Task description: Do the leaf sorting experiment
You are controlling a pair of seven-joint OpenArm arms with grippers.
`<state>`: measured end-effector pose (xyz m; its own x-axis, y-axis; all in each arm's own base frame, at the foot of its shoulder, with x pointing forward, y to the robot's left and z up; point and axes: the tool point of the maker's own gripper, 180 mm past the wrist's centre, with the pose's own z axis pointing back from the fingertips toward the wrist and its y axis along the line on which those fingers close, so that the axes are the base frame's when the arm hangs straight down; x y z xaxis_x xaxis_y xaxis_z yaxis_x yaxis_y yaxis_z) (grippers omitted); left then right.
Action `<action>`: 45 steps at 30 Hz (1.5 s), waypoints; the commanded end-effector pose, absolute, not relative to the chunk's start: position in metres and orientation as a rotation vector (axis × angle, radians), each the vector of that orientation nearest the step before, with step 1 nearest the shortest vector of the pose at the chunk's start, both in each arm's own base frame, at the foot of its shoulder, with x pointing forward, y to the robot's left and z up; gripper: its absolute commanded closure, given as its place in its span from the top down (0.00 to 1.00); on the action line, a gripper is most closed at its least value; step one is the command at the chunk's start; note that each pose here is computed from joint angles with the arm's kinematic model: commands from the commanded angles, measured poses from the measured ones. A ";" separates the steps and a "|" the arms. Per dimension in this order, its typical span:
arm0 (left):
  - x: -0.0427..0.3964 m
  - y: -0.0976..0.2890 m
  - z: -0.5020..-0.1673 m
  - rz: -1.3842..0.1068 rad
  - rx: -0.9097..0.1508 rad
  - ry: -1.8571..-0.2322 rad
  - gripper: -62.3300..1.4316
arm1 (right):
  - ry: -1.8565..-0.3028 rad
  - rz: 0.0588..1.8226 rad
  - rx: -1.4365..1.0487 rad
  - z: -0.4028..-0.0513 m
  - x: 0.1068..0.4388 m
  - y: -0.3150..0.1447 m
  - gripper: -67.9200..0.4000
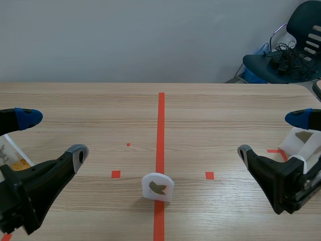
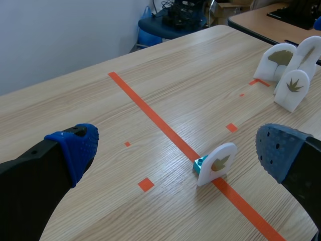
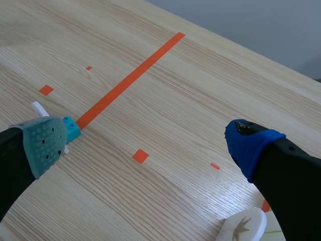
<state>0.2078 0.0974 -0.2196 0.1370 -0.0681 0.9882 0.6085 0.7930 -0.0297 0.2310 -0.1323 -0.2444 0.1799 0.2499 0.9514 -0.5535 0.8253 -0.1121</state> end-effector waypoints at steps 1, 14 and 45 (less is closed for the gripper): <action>0.209 0.094 -0.210 -0.516 -0.504 -1.389 1.00 | -1.308 0.606 0.316 -0.233 0.238 -0.122 1.00; 0.209 0.094 -0.209 -0.517 -0.503 -1.391 1.00 | -1.227 0.624 0.490 -0.274 0.257 -0.064 1.00; 0.209 0.094 -0.209 -0.517 -0.503 -1.391 1.00 | -1.026 0.789 0.603 -0.376 0.240 0.042 0.26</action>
